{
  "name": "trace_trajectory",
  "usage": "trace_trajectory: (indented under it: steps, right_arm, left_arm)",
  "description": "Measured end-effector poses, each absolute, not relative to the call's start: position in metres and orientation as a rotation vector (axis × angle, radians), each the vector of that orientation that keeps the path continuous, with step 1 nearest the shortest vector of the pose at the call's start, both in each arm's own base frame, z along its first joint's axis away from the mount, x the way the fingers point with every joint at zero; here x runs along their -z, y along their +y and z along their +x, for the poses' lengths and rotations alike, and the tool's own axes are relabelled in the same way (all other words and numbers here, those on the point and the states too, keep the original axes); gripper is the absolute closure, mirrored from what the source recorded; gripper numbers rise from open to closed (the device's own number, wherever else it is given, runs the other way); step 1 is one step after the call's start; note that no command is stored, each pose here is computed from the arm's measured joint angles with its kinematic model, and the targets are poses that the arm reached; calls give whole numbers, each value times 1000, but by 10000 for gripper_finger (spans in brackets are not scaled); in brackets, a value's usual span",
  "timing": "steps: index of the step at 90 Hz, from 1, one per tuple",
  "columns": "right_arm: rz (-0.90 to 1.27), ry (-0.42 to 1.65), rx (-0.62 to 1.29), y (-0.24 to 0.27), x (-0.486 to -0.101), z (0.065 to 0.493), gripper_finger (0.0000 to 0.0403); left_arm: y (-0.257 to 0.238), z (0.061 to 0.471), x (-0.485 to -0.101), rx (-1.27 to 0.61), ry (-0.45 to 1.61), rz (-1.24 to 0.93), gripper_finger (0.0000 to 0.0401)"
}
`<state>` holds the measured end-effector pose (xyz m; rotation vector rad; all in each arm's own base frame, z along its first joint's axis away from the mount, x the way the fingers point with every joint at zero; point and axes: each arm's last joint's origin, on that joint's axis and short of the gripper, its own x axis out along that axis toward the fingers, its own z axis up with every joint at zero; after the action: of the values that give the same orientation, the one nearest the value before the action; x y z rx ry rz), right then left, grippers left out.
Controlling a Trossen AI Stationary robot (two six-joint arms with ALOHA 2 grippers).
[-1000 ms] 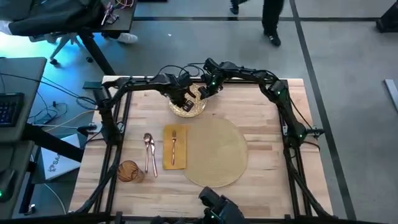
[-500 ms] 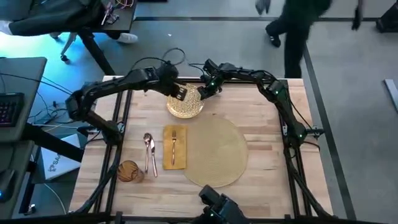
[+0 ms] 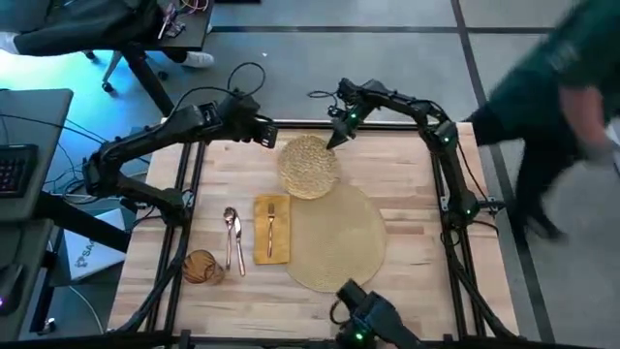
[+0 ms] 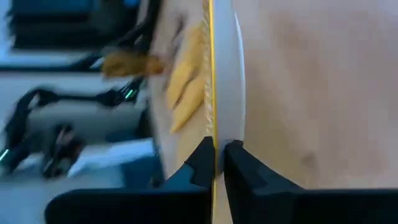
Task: Set table place
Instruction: Put the yellow plate on the brown placemat
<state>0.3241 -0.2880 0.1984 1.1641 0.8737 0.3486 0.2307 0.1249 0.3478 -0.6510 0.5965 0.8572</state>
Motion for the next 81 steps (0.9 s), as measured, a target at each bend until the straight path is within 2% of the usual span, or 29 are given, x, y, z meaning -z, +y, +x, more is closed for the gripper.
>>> trace_trajectory:
  steps: [23,45,62,81]
  right_arm:
    - [1131,858,-544,-228,-220,314,401]
    - [1232,983,-679,-159,-179,307,401]
    - [1171,1167,-562,-138,-148,311,402]
    - [992,1294,-392,-135,-146,320,402]
  left_arm:
    - [123,232,-348,-843,606,-630,401]
    - [120,234,-348,-849,607,-612,401]
    - [120,233,-348,-843,614,-596,401]
    - [120,233,-348,-835,622,-577,401]
